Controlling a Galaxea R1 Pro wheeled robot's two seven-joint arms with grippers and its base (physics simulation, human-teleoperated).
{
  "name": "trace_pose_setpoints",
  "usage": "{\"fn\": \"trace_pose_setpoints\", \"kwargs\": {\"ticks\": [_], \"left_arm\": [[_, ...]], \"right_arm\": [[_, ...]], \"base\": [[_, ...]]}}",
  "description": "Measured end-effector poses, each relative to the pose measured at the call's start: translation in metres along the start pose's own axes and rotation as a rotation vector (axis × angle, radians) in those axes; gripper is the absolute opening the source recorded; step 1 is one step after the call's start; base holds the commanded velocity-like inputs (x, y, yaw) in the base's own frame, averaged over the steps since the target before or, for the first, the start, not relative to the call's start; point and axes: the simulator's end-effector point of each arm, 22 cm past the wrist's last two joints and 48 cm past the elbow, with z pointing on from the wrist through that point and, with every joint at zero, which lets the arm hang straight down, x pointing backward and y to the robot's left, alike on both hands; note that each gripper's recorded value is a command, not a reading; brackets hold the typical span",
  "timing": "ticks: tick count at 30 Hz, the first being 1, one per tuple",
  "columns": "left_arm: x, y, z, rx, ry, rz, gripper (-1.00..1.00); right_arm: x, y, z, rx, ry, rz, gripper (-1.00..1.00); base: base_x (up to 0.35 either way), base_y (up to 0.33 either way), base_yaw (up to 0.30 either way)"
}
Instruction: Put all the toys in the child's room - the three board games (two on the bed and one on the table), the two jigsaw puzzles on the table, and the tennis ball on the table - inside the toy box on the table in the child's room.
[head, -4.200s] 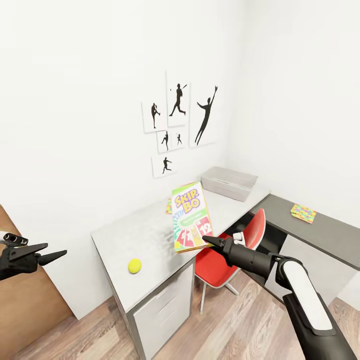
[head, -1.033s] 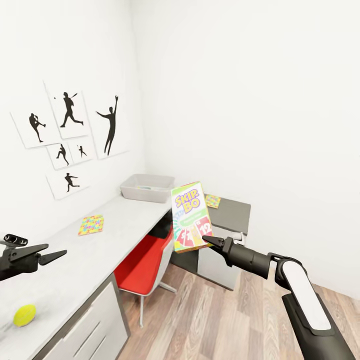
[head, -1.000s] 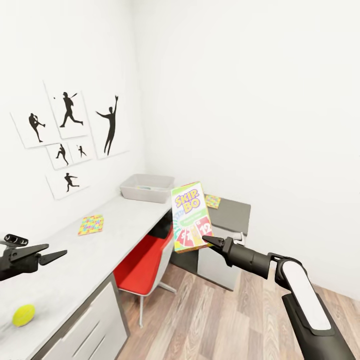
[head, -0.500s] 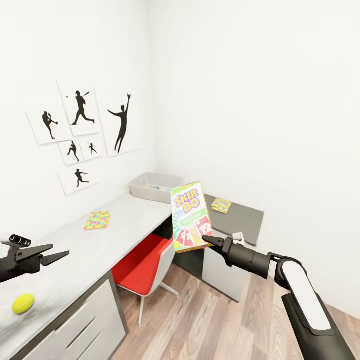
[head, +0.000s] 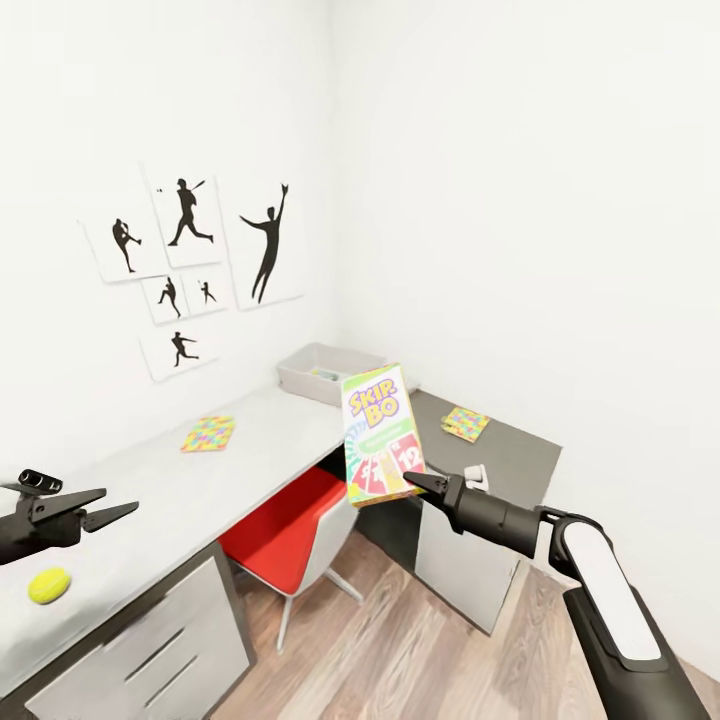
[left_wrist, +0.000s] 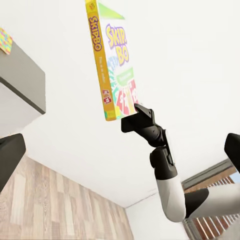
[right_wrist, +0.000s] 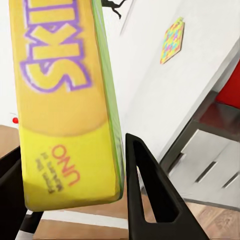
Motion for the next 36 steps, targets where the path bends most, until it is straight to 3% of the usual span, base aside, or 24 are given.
{"fn": "trace_pose_setpoints", "kwargs": {"ticks": [21, 36], "left_arm": [[0.0001, 0.0014, 0.0001, -0.001, -0.002, -0.003, 1.00], [0.0007, 0.0018, 0.0003, -0.002, 0.000, -0.004, 1.00]], "right_arm": [[0.0012, -0.0004, 0.0009, 0.001, 0.002, 0.000, -1.00], [0.0011, 0.0000, 0.0013, 0.002, 0.002, -0.002, -1.00]], "base": [[0.248, -0.224, 0.014], [0.223, 0.030, 0.052]]}}
